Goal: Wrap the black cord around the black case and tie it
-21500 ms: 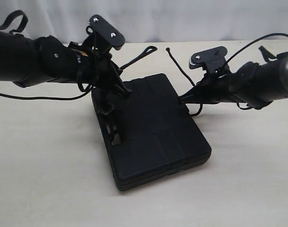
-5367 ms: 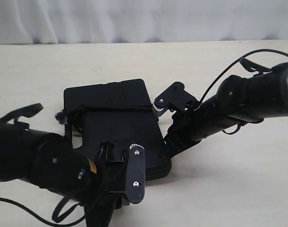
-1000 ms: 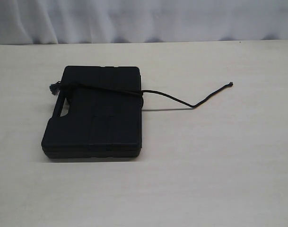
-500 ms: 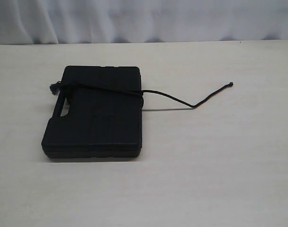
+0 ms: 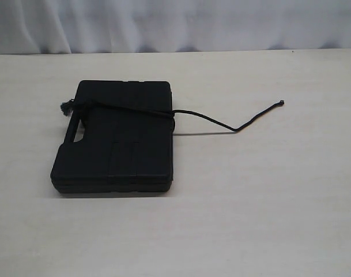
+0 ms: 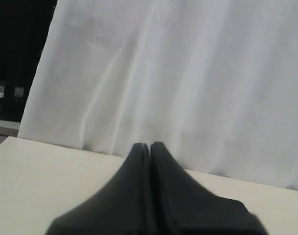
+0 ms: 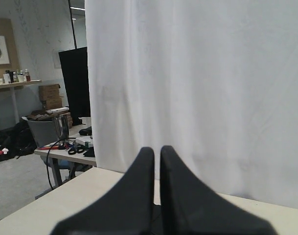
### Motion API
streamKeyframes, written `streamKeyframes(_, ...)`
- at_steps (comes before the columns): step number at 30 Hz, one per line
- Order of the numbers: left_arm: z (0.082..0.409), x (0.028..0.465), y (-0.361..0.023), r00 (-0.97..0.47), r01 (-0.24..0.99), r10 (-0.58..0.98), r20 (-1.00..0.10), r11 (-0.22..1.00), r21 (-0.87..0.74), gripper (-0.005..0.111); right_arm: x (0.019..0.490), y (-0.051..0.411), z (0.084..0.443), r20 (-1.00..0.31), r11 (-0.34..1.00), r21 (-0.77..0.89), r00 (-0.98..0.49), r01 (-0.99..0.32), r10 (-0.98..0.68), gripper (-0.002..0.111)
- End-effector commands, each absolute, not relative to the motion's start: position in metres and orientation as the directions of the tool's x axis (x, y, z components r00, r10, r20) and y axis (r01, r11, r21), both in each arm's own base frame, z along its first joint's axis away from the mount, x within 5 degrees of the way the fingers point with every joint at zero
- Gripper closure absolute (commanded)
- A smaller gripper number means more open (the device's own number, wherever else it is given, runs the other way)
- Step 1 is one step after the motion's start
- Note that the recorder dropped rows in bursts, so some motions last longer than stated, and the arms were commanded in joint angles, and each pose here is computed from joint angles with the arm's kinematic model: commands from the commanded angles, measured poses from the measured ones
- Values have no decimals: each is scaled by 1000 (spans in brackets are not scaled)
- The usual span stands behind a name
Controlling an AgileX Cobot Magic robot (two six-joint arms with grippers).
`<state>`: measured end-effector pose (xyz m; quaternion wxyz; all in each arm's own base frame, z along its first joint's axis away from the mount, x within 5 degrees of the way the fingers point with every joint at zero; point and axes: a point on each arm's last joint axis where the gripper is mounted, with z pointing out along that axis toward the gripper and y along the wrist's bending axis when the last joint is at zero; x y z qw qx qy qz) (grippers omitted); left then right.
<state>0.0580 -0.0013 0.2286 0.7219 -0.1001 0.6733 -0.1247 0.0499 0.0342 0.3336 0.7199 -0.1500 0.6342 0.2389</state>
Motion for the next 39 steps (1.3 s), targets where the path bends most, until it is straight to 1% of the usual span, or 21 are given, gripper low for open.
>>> streamKeyframes(1,215,59,-1,47,39,-320,-946,947,-319,107,49,34,332,-985,839,91,76,-536,156,104)
streamKeyframes(2,211,59,-1,43,38,-320,-946,947,-319,107,49,34,332,-985,839,91,76,-536,156,104)
streamKeyframes(5,214,56,-1,82,51,-321,-943,947,-318,107,49,34,332,-985,839,91,76,-536,156,104)
streamKeyframes(7,211,56,-1,54,40,-320,-946,947,-318,107,49,34,332,-985,839,91,76,-536,156,104)
streamKeyframes(18,211,56,-1,51,38,-307,-950,951,-306,107,49,34,332,-985,840,92,78,-535,157,104)
streamKeyframes(28,200,56,-1,-58,9,-109,-992,994,-110,107,49,34,332,-985,840,92,78,-535,157,104)
streamKeyframes(34,199,56,-1,-72,7,-102,-992,995,-102,107,49,34,332,-985,840,92,78,-535,157,104)
streamKeyframes(39,195,56,0,-115,10,-21,-993,1000,-22,107,49,34,332,-985,840,92,78,-535,157,104)
